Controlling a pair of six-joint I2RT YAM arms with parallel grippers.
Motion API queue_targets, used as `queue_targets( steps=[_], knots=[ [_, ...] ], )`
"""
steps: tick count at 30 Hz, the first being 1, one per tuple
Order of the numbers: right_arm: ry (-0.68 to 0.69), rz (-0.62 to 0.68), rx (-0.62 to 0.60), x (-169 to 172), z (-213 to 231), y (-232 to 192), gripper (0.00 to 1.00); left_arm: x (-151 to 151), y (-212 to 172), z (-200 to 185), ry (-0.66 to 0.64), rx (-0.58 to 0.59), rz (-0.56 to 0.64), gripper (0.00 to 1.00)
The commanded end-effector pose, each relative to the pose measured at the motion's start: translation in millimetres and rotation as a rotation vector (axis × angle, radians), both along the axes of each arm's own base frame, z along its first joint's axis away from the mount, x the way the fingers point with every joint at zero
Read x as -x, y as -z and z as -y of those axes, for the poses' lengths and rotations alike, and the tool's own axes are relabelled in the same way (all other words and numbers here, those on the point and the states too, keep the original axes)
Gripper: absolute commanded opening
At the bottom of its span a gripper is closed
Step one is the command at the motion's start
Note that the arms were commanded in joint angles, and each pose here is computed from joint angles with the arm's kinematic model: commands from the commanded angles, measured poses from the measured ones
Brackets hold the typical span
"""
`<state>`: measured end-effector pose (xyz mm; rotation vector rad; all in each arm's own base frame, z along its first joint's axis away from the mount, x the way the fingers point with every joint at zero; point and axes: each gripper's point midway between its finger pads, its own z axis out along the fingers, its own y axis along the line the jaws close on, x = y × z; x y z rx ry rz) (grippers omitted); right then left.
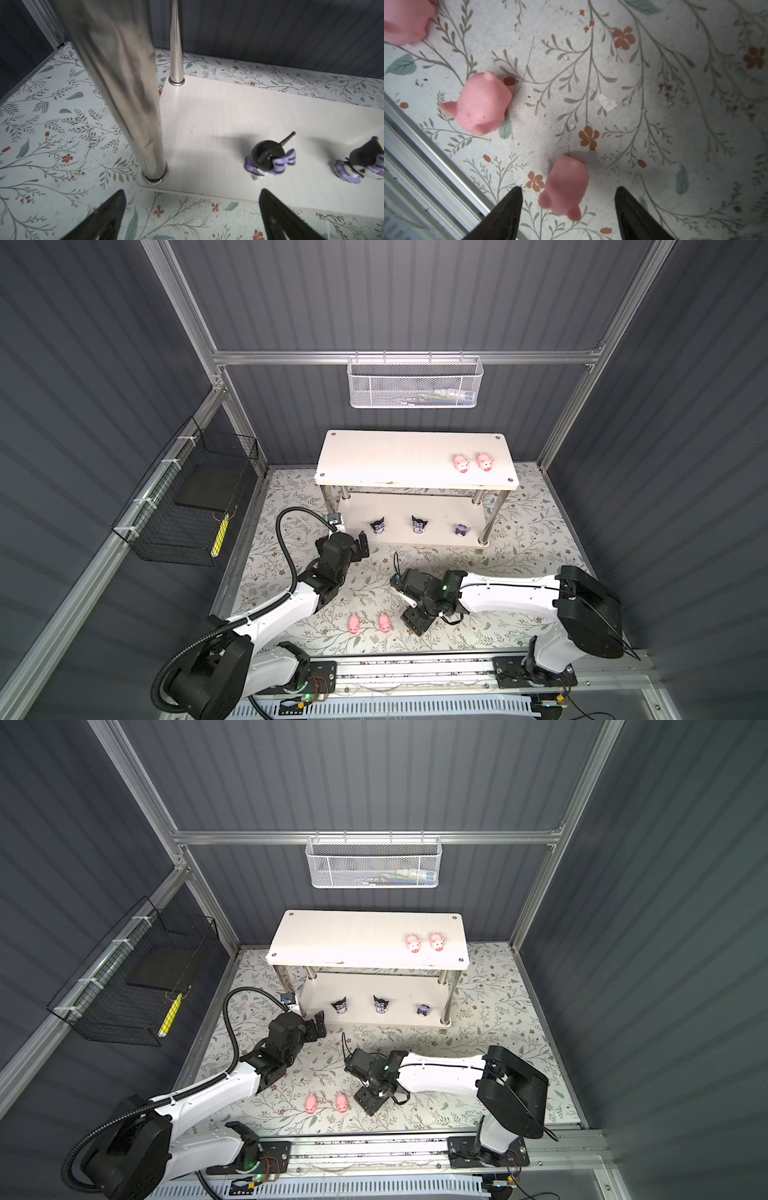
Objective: Place and organize the plastic toys onto the shelf
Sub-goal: 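Lower the right gripper onto another pink pig and close it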
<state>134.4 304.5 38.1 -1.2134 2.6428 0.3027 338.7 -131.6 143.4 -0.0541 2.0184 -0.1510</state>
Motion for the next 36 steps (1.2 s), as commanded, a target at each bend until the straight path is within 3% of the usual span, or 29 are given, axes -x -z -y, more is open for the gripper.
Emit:
queue_targets(
  steps=[1,9,17,24,32,36],
  knots=[
    [-0.007,-0.025,0.021,6.0,2.7,3.2,0.7,-2.3,1.6,-5.0,-0.023,-0.007,-0.006,0.99],
    [-0.019,-0.058,0.038,6.8,0.9,9.0,0.58,-4.1,-0.1,-3.6,-0.02,-0.009,-0.004,1.0],
    [-0.021,-0.091,0.035,5.6,-0.5,11.5,0.54,-2.9,-0.7,-5.3,-0.026,-0.009,-0.002,0.99],
    [-0.021,-0.102,0.043,4.9,-1.2,12.0,0.42,-1.6,-0.2,-6.7,-0.029,-0.01,-0.002,0.99],
    [-0.033,-0.113,0.057,5.7,-2.8,11.8,0.46,-1.1,1.3,-6.8,-0.029,-0.007,-0.002,0.99],
    [-0.044,-0.125,0.071,6.3,-3.9,12.5,0.43,-0.4,0.9,-8.1,-0.033,-0.007,0.002,1.0]
  ],
)
